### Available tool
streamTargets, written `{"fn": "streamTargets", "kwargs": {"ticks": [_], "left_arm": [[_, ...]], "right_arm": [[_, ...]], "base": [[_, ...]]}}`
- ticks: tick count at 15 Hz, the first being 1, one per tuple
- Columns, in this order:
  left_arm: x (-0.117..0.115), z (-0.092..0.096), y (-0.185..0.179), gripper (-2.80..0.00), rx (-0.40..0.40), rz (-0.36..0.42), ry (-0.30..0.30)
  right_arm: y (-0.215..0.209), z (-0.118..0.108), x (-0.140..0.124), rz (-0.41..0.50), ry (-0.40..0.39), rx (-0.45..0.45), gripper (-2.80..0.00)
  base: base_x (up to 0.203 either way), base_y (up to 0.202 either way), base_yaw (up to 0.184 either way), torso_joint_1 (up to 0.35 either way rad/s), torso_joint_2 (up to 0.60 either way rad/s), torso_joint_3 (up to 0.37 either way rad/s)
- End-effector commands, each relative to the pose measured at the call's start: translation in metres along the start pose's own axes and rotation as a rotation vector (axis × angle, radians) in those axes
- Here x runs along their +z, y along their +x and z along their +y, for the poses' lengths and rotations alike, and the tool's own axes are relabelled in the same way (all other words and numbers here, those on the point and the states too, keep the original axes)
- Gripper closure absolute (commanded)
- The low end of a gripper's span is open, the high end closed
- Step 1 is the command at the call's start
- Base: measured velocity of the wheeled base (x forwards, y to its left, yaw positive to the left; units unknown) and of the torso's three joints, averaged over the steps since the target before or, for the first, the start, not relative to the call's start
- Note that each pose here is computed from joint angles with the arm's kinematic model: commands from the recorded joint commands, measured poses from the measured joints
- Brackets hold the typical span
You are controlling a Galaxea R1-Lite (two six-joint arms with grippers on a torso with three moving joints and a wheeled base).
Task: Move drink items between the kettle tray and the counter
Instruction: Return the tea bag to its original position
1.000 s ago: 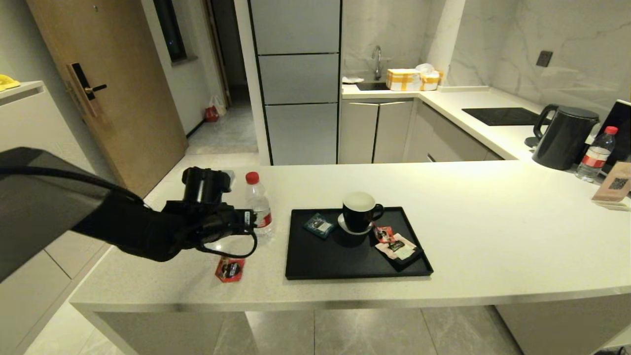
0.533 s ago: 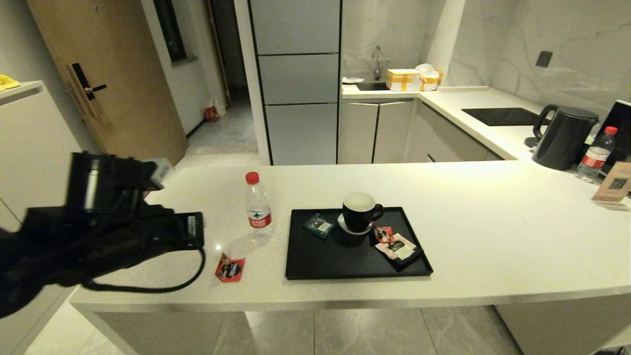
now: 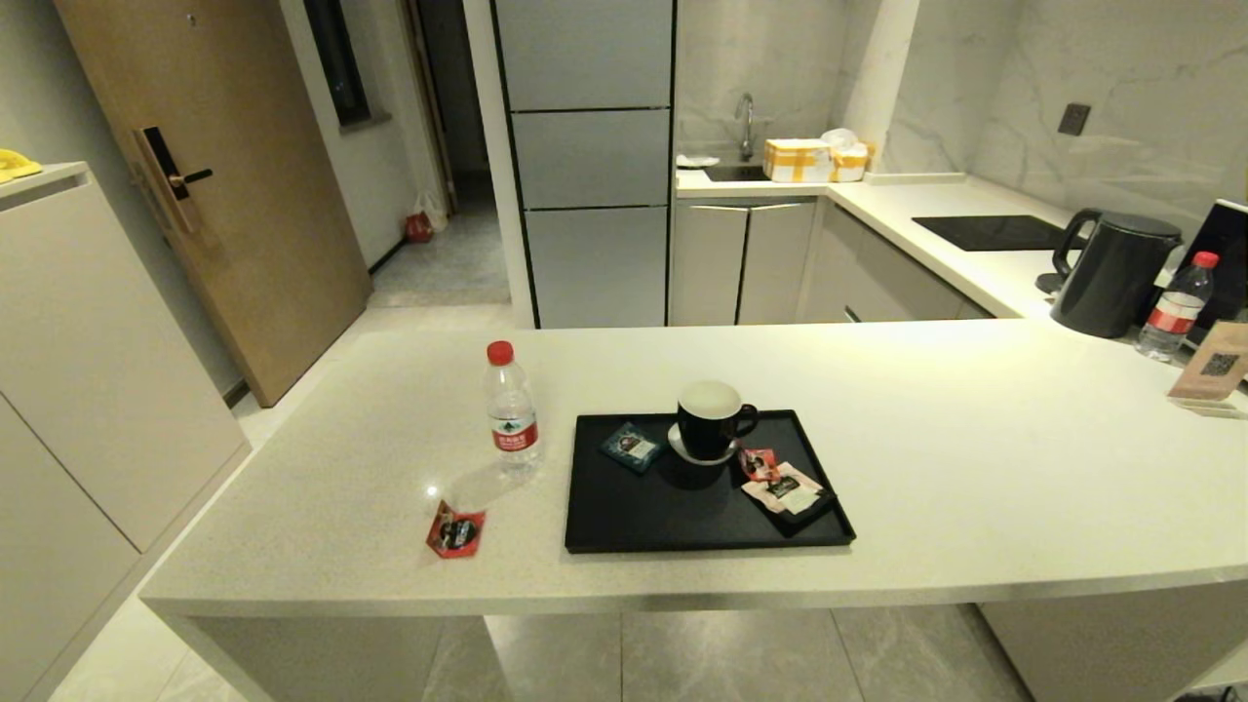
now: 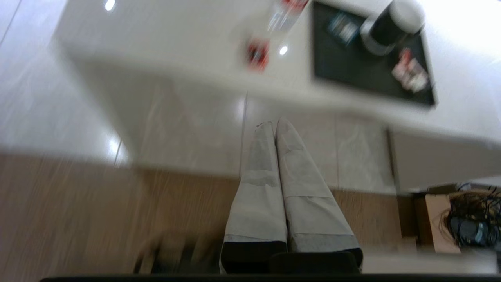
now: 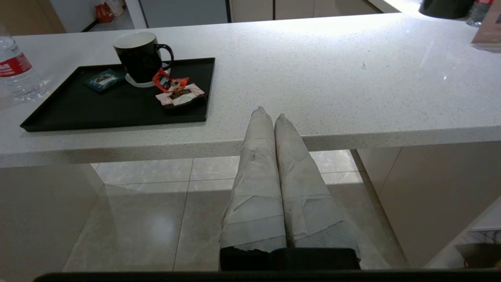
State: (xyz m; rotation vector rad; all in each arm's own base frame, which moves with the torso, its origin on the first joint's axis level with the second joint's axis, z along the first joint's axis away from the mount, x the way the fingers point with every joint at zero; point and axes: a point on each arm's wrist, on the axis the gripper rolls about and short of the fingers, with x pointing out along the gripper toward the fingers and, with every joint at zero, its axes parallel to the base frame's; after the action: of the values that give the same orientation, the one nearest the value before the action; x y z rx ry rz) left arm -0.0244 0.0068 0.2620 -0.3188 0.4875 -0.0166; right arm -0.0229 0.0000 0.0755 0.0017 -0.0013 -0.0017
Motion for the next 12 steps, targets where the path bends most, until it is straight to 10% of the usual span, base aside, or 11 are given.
{"fn": "streamTargets", "kwargs": {"ticks": [1,4,8,10,12], "left_arm": [[-0.072,0.032,-0.069,0.0,0.062,0.085,-0.017],[-0.11,0.027,-0.099,0.0,0.099,0.067,-0.042],[-0.173,0.039,-0.083,0.0,0.078,0.024,0.071],[-0.177,0.042,-0.057,0.0,0.086,0.052,0.095],[-0.156,0.039,-0.023,0.0,0.051,-0.109,0.13]], "right_arm": [[0.0,0.0,0.0,0.003,0.0,0.0,0.0],[0.0,0.0,0.0,0.003,0.0,0.0,0.0],[0.0,0.0,0.0,0.003,0.0,0.0,0.0],[0.0,0.0,0.0,0.003,0.0,0.0,0.0],[0.0,0.0,0.0,0.003,0.0,0.0,0.0]], "base": [[0.0,0.0,0.0,0.0,0.0,0.0],[0.0,0.0,0.0,0.0,0.0,0.0],[0.0,0.0,0.0,0.0,0.0,0.0],[0.0,0.0,0.0,0.0,0.0,0.0],[0.0,0.0,0.0,0.0,0.0,0.0]]}}
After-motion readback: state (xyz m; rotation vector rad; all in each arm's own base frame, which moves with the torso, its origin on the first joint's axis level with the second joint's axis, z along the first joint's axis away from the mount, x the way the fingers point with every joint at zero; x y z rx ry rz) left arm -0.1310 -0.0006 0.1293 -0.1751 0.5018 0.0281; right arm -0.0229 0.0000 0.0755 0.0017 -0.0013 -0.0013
